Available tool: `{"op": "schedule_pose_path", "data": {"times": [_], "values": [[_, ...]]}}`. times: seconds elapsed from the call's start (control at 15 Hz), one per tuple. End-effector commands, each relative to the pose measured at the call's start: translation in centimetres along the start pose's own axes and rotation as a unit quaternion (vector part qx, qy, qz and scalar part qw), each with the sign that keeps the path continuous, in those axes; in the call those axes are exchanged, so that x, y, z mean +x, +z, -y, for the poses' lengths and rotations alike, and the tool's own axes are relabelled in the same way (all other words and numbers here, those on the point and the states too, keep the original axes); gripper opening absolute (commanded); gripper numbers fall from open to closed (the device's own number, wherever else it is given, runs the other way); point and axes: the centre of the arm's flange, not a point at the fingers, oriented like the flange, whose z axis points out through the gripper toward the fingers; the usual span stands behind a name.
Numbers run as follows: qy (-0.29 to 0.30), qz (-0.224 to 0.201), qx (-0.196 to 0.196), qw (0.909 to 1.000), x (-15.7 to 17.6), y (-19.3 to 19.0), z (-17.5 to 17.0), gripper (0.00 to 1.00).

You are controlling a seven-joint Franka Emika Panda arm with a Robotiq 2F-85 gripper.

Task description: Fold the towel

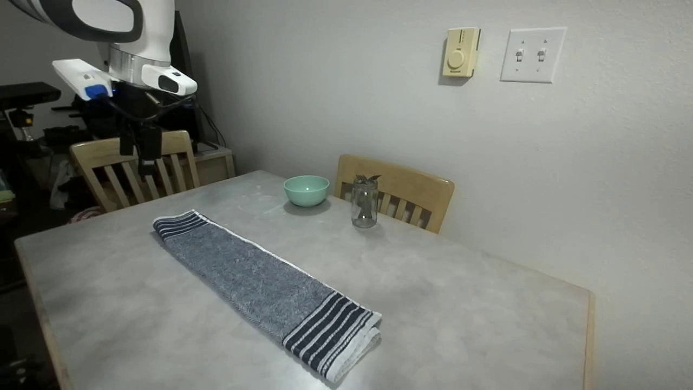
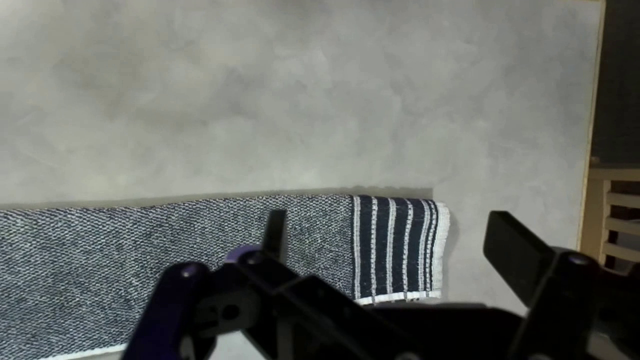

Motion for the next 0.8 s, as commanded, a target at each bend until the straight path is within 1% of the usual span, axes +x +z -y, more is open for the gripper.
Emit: {"op": "schedule_pose_path", "data": {"times": [0.0,0.13,0.33,0.53,0.73], "values": [[0.008,-0.008,-0.011,0.9999,-0.1,0.9,-0.4,1.00],[0.010,-0.004,-0.025,0.9996,1.3,1.1,0.8,1.00],[-0.009,-0.010,-0.048,0.9988,4.3,2.3,2.2,1.00],[-0.032,-0.021,-0.056,0.9977,7.7,3.2,4.2,1.00],[-0.049,-0.022,-0.049,0.9973,11.6,4.1,6.3,1.00]]}}
